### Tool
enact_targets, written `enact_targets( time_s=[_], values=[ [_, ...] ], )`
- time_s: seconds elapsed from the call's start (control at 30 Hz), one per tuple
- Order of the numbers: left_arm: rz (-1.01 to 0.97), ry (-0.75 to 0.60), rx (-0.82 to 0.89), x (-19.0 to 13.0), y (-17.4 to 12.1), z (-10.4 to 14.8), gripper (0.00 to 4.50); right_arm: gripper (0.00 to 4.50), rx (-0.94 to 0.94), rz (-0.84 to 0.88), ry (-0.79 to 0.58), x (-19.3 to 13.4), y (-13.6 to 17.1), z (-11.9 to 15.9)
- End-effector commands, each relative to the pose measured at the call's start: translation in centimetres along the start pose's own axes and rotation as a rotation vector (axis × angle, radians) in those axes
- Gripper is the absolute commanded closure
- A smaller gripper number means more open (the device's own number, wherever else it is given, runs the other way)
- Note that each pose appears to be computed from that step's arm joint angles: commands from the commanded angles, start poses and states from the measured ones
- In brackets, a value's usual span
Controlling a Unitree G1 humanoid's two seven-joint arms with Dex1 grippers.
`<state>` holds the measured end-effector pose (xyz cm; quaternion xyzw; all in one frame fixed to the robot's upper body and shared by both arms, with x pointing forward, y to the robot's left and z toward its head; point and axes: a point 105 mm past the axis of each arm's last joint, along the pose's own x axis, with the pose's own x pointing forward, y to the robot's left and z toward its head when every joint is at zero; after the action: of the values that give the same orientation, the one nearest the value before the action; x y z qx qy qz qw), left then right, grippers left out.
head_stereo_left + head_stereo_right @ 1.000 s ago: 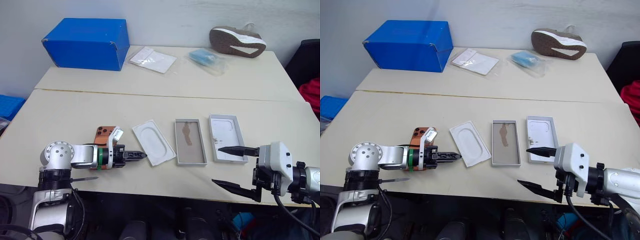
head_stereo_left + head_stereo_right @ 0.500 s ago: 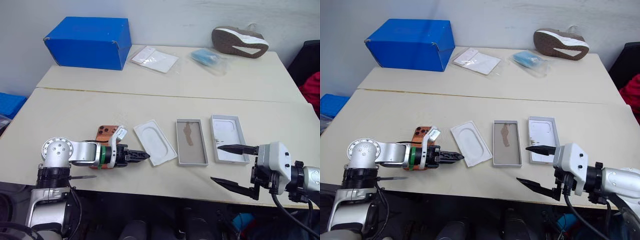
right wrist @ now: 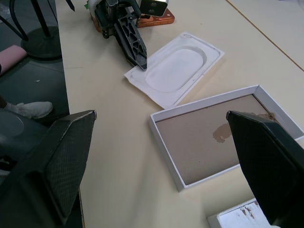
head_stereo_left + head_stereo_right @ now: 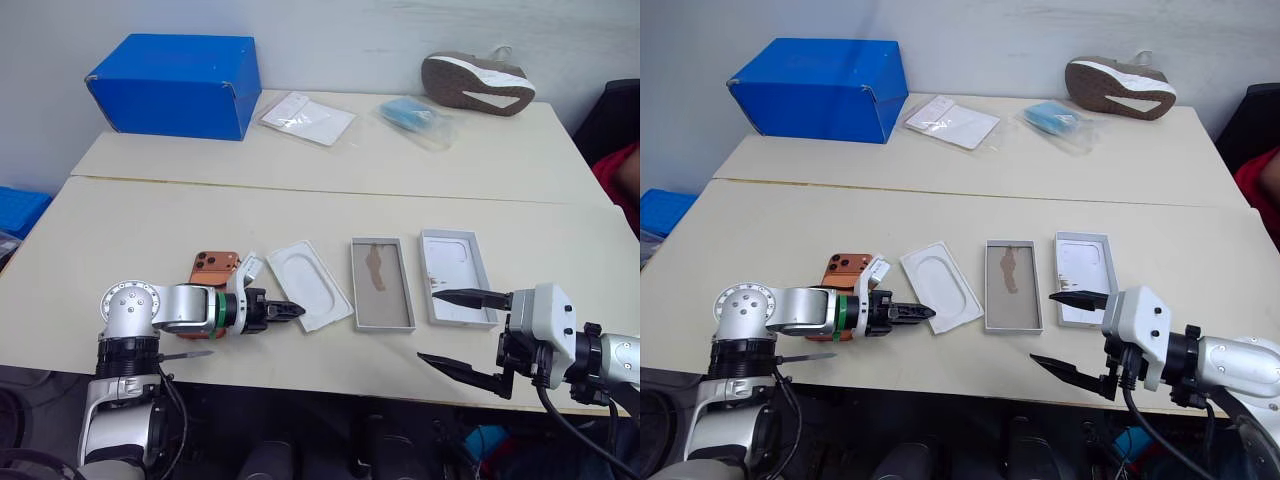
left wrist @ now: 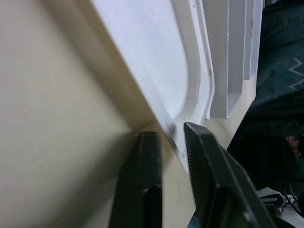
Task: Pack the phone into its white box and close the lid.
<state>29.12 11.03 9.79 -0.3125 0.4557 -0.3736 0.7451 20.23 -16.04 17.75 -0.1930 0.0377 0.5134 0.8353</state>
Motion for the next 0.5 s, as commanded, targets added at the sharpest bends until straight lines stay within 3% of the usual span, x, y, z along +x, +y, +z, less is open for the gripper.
enact_targets(
  time_s=[0.03, 0.27, 0.5],
  values=[
    [0.001, -0.026, -0.011, -0.1, 0.1, 0.4, 4.49, 0.00, -0.026, -0.008, -0.013, -0.1, -0.1, 0.6],
    [-0.027, -0.047, -0.026, -0.5, -0.2, 0.7, 4.49, 0.00, -0.031, 0.002, -0.008, -0.1, -0.1, 0.7],
    [-0.115, -0.058, 0.009, -4.4, -1.8, 2.6, 4.49, 0.00, -0.074, 0.066, 0.029, 1.2, 0.1, 0.0]
  ],
)
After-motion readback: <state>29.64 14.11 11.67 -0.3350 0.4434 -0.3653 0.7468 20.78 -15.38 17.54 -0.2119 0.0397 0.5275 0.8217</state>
